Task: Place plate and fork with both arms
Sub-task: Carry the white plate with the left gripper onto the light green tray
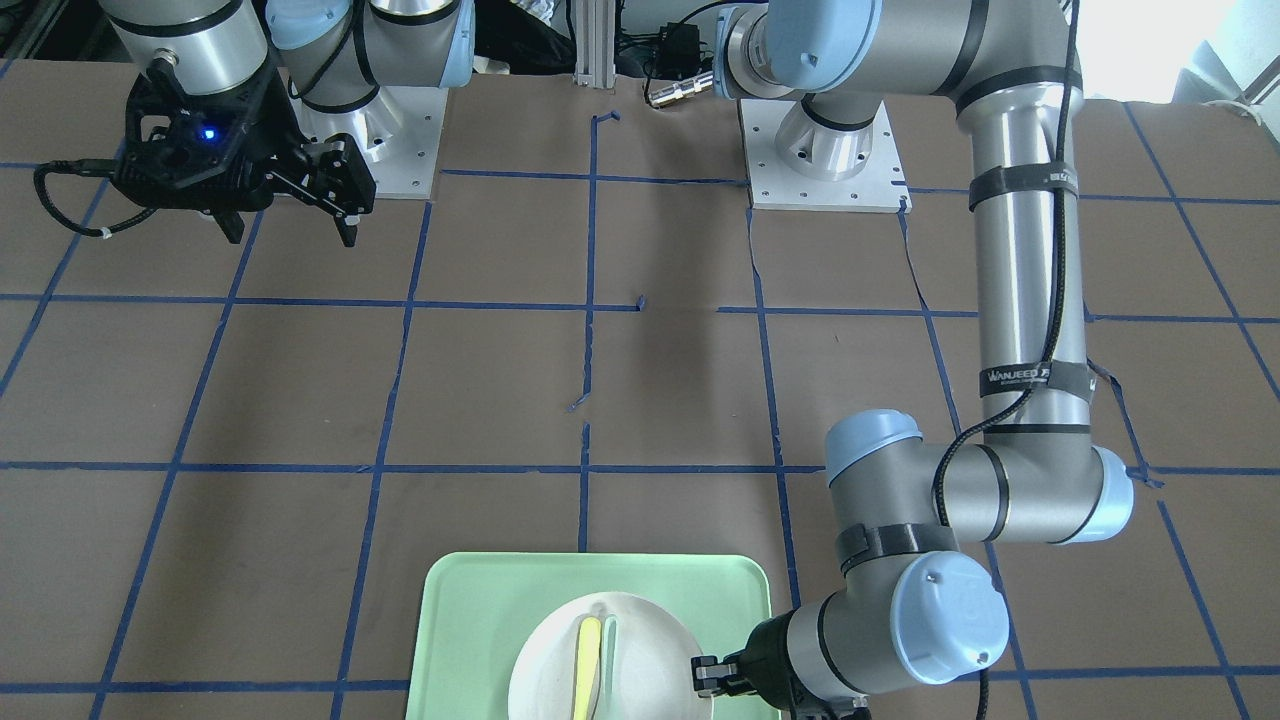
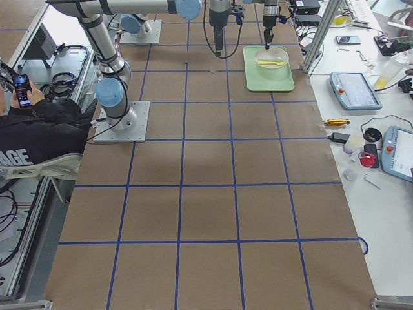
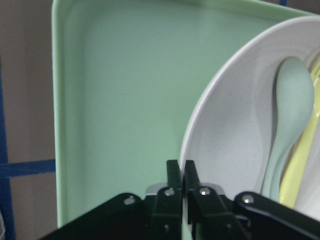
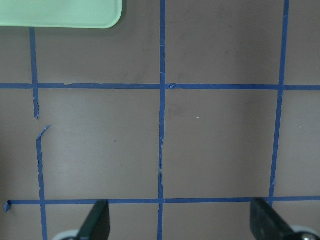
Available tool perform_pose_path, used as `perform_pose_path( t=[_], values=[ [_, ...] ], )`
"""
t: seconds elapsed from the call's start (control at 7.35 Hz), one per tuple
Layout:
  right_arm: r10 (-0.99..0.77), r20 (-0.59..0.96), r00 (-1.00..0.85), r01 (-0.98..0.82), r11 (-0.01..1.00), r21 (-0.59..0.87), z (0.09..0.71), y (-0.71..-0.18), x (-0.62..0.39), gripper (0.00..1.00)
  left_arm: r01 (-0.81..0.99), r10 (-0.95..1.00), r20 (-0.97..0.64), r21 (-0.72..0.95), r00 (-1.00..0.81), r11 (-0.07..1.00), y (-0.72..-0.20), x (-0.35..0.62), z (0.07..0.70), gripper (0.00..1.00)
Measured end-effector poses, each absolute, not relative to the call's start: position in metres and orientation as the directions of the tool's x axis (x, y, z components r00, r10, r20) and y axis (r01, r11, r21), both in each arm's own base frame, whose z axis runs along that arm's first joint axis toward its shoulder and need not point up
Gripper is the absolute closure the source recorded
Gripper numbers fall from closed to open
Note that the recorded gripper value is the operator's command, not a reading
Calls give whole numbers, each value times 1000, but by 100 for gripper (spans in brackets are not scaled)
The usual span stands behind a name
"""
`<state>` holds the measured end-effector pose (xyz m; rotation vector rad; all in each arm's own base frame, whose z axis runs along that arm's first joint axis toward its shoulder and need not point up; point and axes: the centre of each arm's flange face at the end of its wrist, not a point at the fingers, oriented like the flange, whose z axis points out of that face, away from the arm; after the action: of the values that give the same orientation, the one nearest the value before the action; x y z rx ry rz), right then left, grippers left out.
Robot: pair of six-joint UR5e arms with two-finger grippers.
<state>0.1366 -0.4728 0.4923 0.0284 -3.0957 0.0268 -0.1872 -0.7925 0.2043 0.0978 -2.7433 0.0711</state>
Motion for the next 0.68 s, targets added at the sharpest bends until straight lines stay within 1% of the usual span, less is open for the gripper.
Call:
perform_pose_path(
  t=[0.27,0.41,0.54,0.68],
  values=[
    [-17,52,-999,-19,999,-27,493,-474,136,0,-92,-77,375,-22,-924,996,-794,-197,194,100],
    [-17,54,-998,-19,999,-30,493,-475,136,0,-95,-81,375,-19,-924,995,-793,-199,192,56],
    [-18,56,-998,-20,999,-30,492,-475,135,0,-96,-79,379,-27,-922,995,-792,-201,192,49],
    [-19,58,-998,-21,999,-31,492,-476,135,0,-98,-74,386,-44,-920,994,-789,-202,189,47]
  ],
)
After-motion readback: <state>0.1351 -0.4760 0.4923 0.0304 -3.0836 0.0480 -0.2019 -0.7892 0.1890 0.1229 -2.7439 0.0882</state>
